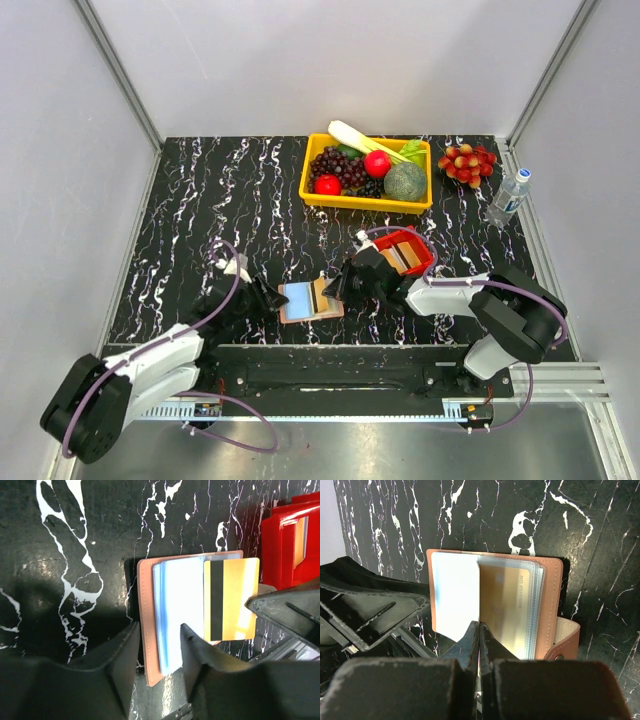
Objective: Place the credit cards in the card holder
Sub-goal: Insert the credit card into the card holder.
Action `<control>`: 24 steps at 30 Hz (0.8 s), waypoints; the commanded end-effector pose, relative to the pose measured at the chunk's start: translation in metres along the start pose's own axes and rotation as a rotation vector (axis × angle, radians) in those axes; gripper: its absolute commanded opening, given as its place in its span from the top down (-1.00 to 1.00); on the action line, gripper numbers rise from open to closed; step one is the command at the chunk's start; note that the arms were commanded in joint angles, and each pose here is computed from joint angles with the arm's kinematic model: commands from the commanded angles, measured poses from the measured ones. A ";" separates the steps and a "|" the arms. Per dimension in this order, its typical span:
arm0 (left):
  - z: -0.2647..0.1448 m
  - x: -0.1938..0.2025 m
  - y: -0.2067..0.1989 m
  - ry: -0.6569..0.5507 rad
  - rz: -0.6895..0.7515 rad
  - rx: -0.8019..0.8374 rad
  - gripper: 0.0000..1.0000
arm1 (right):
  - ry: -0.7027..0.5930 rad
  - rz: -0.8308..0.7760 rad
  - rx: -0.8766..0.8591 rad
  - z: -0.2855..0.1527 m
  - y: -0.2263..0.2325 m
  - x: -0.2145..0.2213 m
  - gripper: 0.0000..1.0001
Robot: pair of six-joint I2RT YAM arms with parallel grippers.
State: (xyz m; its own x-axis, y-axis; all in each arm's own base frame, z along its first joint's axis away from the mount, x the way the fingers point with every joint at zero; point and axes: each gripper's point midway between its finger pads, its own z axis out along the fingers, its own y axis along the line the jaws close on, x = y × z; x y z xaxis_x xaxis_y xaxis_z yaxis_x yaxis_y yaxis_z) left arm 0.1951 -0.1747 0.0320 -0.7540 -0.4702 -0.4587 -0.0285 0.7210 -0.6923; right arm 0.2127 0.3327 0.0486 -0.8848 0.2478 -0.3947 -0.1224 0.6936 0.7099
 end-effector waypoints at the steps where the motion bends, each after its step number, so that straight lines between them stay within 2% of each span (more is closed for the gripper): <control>1: 0.008 -0.002 -0.011 0.017 0.003 0.033 0.25 | -0.026 -0.011 -0.028 0.003 0.013 -0.006 1.00; 2: 0.009 -0.001 -0.010 0.024 0.004 0.031 0.37 | -0.021 -0.005 -0.024 0.003 0.011 -0.005 1.00; 8: 0.014 0.004 -0.006 0.052 0.004 0.010 0.63 | -0.012 0.042 -0.001 0.005 -0.001 0.003 1.00; 20: 0.014 0.004 -0.003 0.055 0.021 -0.006 0.94 | -0.033 -0.016 0.099 0.005 -0.035 0.006 1.00; 24: 0.015 0.003 -0.007 0.056 0.024 0.008 1.00 | 0.048 -0.036 0.092 0.013 -0.032 0.019 1.00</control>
State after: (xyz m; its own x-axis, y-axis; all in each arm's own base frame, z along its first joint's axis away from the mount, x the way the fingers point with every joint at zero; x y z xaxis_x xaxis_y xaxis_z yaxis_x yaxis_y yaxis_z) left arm 0.1961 -0.1800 0.0155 -0.7893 -0.4443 -0.4238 -0.0519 0.7360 -0.6750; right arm 0.2107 0.3247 0.0292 -0.8850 0.2608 -0.3856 -0.0903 0.7164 0.6918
